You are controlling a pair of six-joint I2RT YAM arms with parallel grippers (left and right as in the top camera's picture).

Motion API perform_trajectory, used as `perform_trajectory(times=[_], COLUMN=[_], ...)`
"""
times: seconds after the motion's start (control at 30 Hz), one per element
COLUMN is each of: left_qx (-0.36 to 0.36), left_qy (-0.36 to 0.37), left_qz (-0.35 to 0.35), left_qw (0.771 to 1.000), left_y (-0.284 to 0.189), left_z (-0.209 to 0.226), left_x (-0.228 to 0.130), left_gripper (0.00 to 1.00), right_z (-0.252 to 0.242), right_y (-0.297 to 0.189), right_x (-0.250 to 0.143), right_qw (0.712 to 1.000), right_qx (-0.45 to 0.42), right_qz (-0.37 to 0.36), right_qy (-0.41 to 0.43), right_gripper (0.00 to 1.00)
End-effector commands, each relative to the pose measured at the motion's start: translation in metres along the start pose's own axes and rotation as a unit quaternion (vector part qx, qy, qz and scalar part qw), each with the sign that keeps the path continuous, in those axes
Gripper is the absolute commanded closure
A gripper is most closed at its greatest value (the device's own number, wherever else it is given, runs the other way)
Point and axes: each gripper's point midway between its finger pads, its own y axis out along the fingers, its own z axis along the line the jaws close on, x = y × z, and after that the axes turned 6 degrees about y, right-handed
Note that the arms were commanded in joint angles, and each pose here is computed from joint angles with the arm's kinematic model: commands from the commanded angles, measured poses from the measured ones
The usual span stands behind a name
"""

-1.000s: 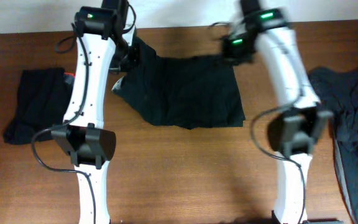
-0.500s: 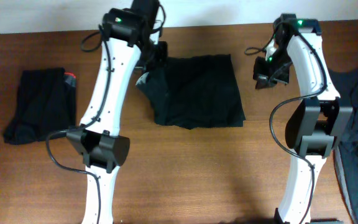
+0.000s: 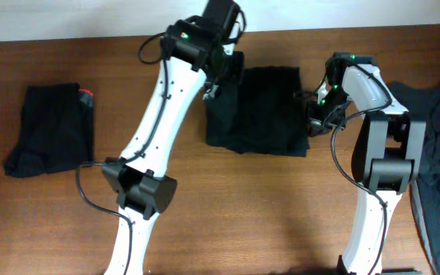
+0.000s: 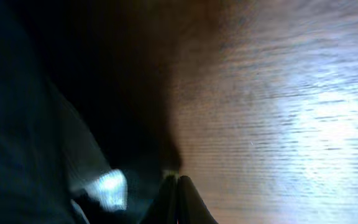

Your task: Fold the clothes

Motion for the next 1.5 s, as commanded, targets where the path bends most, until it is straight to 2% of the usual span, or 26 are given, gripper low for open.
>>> perform_trajectory(times=[0.0,0.2,0.47,0.83,1.0,1.13,1.17,1.23,1.33,1.47], left_qx=[-0.017,-0.023,-0.026,-0.067,-0.07,-0.077,-0.078,-0.082,-0.096,-0.086], left_qy=[0.009,0.028,0.033,0.022,0.028,0.037,0.04,0.045,0.055,0.074], left_qz=[-0.01,-0.012,-0.008,-0.003,-0.003,-0.004,-0.003,-0.003,-0.017,-0.068], left_qw=[1.0,0.999,0.999,0.998,0.997,0.996,0.996,0.996,0.994,0.991], left_y=[-0.002,0.009,0.033,0.058,0.065,0.083,0.09,0.102,0.104,0.073], left_z=[-0.023,-0.044,-0.05,-0.063,-0.072,-0.085,-0.088,-0.096,-0.105,-0.097], left_x=[0.002,0.0,-0.002,-0.005,-0.007,-0.008,-0.009,-0.011,-0.005,0.022], left_gripper=[0.99,0.95,0.94,0.94,0.9,0.84,0.8,0.64,0.6,0.57], right_z=[-0.003,-0.009,-0.009,-0.012,-0.02,-0.025,-0.027,-0.029,-0.031,-0.019], right_y=[0.017,0.036,0.034,-0.013,-0.025,-0.033,-0.036,-0.04,-0.055,-0.094], right_x=[-0.008,-0.014,-0.01,0.012,0.02,0.02,0.02,0.02,0.019,0.015], right_qw=[1.0,1.0,1.0,0.999,0.999,0.998,0.998,0.998,0.998,0.997], right_qx=[0.009,0.007,0.009,0.021,0.026,0.027,0.027,0.028,0.03,0.049], right_qz=[0.019,0.024,0.017,-0.022,-0.034,-0.034,-0.034,-0.032,-0.036,-0.052], right_qy=[0.0,0.002,0.001,0.014,0.025,0.033,0.036,0.04,0.045,0.023], right_gripper=[0.96,0.96,0.96,0.96,0.96,0.96,0.96,0.96,0.96,0.96])
